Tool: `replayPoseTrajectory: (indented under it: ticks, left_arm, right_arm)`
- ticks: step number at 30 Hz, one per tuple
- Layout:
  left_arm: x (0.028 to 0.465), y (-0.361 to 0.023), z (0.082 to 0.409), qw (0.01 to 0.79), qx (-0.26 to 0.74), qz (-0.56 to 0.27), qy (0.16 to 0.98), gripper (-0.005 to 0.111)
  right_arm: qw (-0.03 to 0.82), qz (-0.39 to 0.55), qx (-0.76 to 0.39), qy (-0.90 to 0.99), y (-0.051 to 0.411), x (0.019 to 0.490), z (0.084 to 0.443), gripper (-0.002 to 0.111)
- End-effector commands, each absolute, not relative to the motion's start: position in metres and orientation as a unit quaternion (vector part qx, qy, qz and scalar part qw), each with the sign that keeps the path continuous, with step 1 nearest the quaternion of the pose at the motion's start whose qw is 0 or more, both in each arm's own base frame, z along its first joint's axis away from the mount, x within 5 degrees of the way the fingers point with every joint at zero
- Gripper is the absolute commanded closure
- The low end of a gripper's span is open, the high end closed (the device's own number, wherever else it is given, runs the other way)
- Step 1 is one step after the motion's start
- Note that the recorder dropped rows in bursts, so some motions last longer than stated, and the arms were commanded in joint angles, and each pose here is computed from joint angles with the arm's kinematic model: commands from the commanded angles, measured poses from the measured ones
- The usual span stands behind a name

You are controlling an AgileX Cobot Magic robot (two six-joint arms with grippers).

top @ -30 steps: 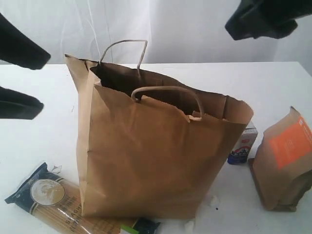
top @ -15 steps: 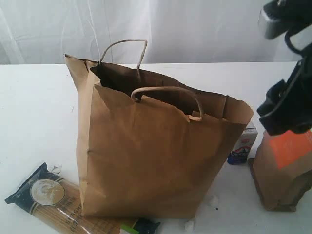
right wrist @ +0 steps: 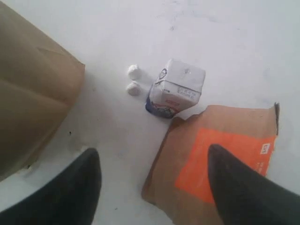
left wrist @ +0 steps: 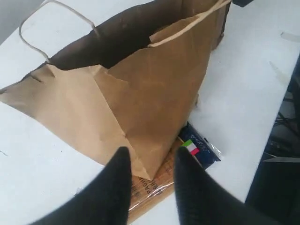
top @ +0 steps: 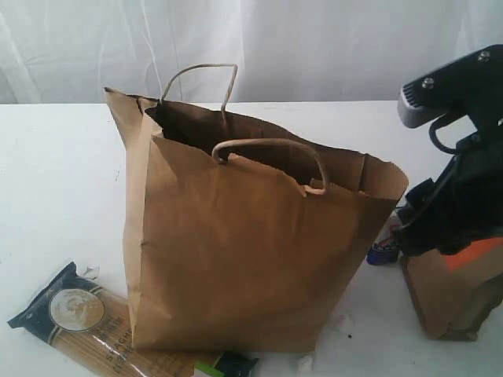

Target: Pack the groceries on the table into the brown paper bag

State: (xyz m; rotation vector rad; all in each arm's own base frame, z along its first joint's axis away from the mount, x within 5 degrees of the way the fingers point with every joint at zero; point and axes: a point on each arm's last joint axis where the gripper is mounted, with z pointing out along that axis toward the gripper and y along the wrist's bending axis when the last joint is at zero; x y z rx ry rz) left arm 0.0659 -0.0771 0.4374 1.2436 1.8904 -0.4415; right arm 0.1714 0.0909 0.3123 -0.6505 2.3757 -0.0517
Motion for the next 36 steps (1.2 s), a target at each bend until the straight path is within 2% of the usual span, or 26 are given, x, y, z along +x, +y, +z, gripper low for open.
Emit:
replayPoseTrajectory:
  ticks: [1, 2, 9, 13, 17, 20, 23, 25, 36]
  left_arm:
    - [0.065, -0.076, 0.436, 0.406, 0.487, -0.178, 0.753, 0.1]
    - [0.065, -0.076, 0.437, 0.409, 0.485, -0.178, 0.752, 0.107]
    - [0.054, -0.074, 0.451, 0.48, 0.482, -0.203, 0.704, 0.107]
    - [0.019, -0.056, 0.459, 0.589, 0.445, -0.24, 0.631, 0.107]
    - [-0.009, -0.031, 0.418, 0.611, 0.385, -0.243, 0.648, 0.107]
    - [-0.025, -0.02, 0.399, 0.669, 0.325, -0.297, 0.598, 0.107]
    - [-0.026, -0.008, 0.378, 0.697, 0.26, -0.294, 0.6, 0.107]
    - [-0.024, -0.002, 0.374, 0.705, 0.224, -0.287, 0.608, 0.107]
    - [-0.025, -0.001, 0.372, 0.706, 0.229, -0.274, 0.611, 0.107]
  right_arm:
    - [0.345, -0.026, -0.237, 0.908, 0.089, 0.173, 0.307, 0.047]
    - [0.346, -0.026, -0.238, 0.907, 0.089, 0.173, 0.306, 0.047]
    - [0.372, 0.002, -0.222, 0.901, 0.086, 0.164, 0.299, 0.047]
    - [0.393, 0.021, -0.203, 0.897, 0.075, 0.147, 0.291, 0.047]
    - [0.405, 0.042, -0.185, 0.894, 0.068, 0.134, 0.285, 0.047]
    - [0.426, 0.057, -0.189, 0.883, 0.069, 0.133, 0.284, 0.047]
    - [0.455, 0.077, -0.192, 0.866, 0.073, 0.136, 0.29, 0.047]
    - [0.477, 0.092, -0.194, 0.852, 0.076, 0.137, 0.294, 0.047]
    - [0.486, 0.106, -0.178, 0.849, 0.077, 0.138, 0.296, 0.047]
